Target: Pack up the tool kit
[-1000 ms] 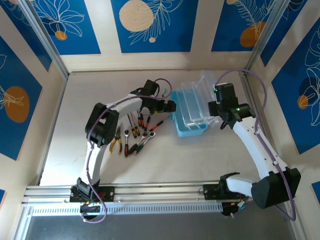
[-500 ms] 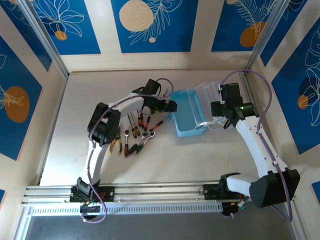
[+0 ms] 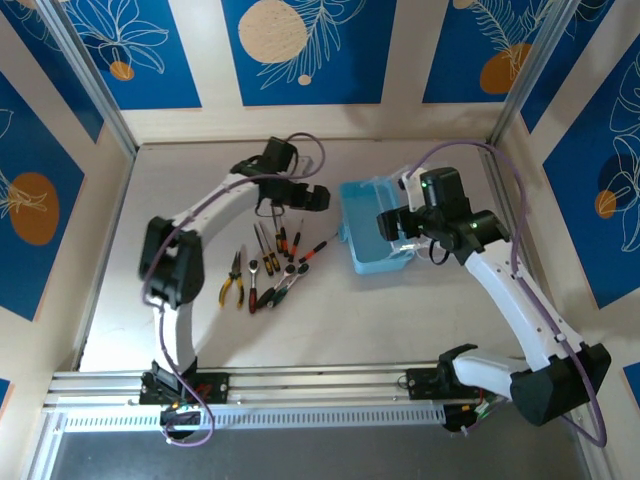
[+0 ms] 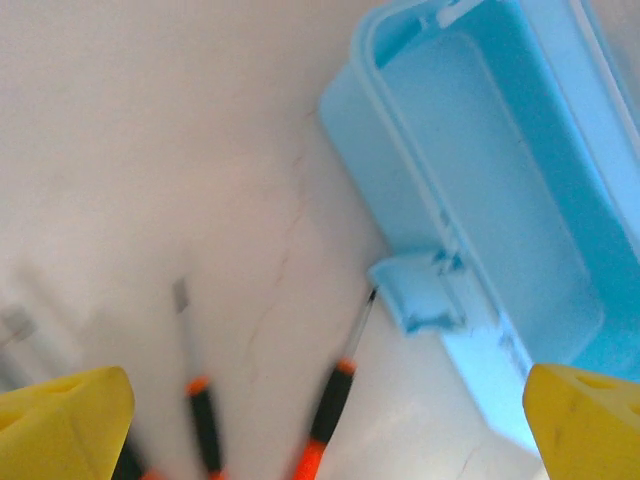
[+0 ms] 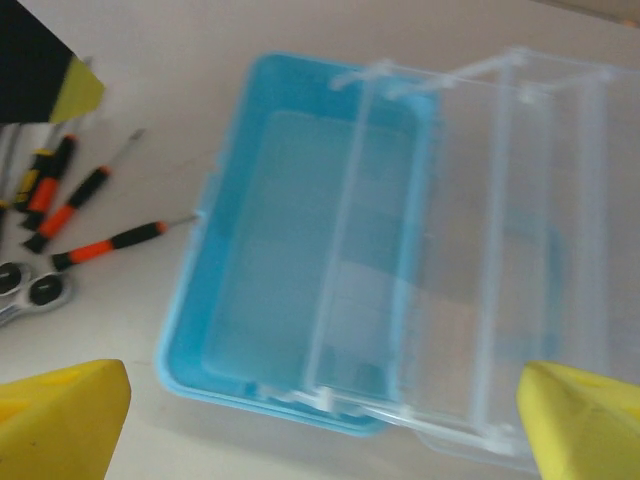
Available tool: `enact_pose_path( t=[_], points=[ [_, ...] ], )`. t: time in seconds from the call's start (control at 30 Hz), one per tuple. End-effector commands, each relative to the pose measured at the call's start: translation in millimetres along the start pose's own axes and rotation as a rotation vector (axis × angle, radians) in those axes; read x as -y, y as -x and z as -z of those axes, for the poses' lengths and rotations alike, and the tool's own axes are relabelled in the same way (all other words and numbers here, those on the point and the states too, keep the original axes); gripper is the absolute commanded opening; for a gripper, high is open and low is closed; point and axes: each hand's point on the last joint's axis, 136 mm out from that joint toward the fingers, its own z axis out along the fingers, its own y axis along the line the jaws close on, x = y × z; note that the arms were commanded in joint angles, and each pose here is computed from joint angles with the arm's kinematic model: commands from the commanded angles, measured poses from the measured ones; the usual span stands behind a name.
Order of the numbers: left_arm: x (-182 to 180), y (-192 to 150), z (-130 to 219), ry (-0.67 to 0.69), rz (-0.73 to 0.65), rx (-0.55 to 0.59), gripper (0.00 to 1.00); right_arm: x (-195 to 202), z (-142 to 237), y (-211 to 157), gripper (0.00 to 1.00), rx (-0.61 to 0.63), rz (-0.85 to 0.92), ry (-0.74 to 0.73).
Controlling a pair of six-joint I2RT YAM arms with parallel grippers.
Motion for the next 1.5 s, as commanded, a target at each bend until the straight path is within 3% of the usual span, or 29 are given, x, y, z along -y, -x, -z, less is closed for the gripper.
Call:
enact_pose_path(
  t=[0.0, 0.17, 0.37, 0.77, 1.1, 1.2, 1.43, 1.47],
  points=[
    [-31, -57, 24, 0.138, -0.017, -0.105, 1.0, -29, -7, 10, 0.99, 0.024, -0.003, 0.117],
    [-85, -143, 45, 0.322, 0.092, -0.205, 1.0, -47, -23, 8, 0.99, 0.004, -0.005, 0.185],
    [-138, -194, 66, 0.412, 0.315, -0.195, 0.9, -59, -38, 7, 0.99, -0.03, 0.009, 0.225],
    [-160, -246, 79, 0.464, 0.405, -0.293, 0.56, -72, -54, 12, 0.99, -0.061, 0.024, 0.257],
    [-163, -271, 62, 0.453, 0.444, -0.36, 0.45, -76, -65, 12, 0.99, -0.086, 0.022, 0.266],
    [-164, -279, 48, 0.431, 0.463, -0.383, 0.35, -75, -66, 13, 0.99, -0.084, 0.027, 0.265],
    [-164, -261, 45, 0.419, 0.452, -0.36, 0.01, -73, -65, 15, 0.99, -0.079, 0.031, 0.257],
    [-164, -257, 47, 0.423, 0.448, -0.354, 0.0, -72, -65, 15, 0.99, -0.08, 0.03, 0.256]
  ],
)
